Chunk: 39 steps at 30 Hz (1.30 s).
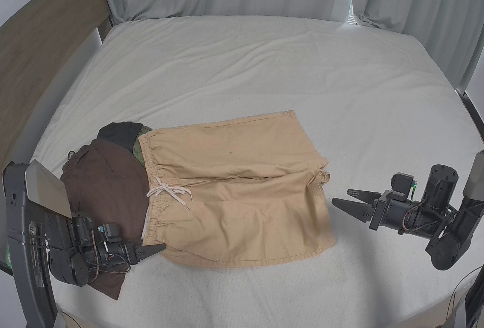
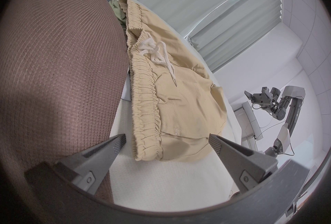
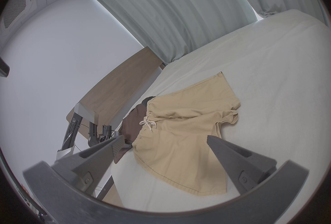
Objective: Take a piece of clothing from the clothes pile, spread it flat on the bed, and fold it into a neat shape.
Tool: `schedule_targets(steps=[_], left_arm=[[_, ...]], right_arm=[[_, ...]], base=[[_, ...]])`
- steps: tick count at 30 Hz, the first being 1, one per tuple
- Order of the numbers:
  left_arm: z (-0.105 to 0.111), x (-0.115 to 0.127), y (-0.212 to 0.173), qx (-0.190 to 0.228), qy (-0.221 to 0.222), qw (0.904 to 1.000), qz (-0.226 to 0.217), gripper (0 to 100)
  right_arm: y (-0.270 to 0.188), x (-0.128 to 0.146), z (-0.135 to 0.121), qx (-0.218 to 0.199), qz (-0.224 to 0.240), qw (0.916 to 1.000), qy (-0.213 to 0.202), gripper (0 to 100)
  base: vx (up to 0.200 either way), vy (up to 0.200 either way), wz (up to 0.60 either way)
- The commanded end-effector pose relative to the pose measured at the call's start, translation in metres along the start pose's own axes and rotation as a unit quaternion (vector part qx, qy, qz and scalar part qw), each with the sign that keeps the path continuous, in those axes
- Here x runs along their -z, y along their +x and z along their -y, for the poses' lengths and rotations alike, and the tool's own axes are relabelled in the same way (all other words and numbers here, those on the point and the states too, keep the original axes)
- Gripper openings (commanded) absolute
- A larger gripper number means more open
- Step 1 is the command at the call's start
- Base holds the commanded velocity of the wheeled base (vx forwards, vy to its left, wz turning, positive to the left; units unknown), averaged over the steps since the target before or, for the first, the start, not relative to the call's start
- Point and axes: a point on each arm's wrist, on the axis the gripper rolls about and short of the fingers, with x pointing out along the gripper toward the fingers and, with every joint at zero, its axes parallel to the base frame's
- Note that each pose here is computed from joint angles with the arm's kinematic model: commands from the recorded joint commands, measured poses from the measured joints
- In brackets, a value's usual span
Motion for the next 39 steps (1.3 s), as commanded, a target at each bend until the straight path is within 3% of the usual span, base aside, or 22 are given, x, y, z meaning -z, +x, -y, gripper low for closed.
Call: schedule_targets(steps=[1,2,3,11,18,29,39], left_arm=[[-0.002,0.002,0.001,-0.001,-0.003,1.0000,-0.003,100],[-0.001,0.002,0.001,-0.001,-0.004,1.0000,-0.003,100],[-0.001,0.002,0.001,-0.001,-0.004,1.0000,-0.003,0],[-0.003,0.000,0.002,-0.001,0.000,1.0000,0.001,0],[-0.001,0.002,0.001,0.000,-0.002,1.0000,-0.003,0],[-0.001,0.004,0.001,0.000,-0.001,1.0000,-0.005,0],[-0.002,0.005,0.001,0.000,-0.003,1.0000,-0.007,0]], right_arm=[[0.001,0.001,0.000,0.000,-0.002,1.0000,0.001,100],[0.001,0.001,0.000,0.000,-0.002,1.0000,0.001,100],[0.001,0.001,0.000,0.000,-0.002,1.0000,0.001,100],[0.001,0.002,0.001,0.000,-0.005,1.0000,0.003,100],[0.004,0.022,0.016,0.020,-0.039,0.9989,0.018,100],[-0.004,0.055,0.041,0.043,-0.098,0.9942,0.009,100],[-0.005,0.071,0.059,0.049,-0.121,0.9912,0.021,100]], base=[[0.000,0.000,0.00],[0.000,0.000,0.00],[0.000,0.000,0.00],[0.000,0.000,0.00],[0.000,0.000,0.00],[0.000,0.000,0.00],[0.000,0.000,0.00]])
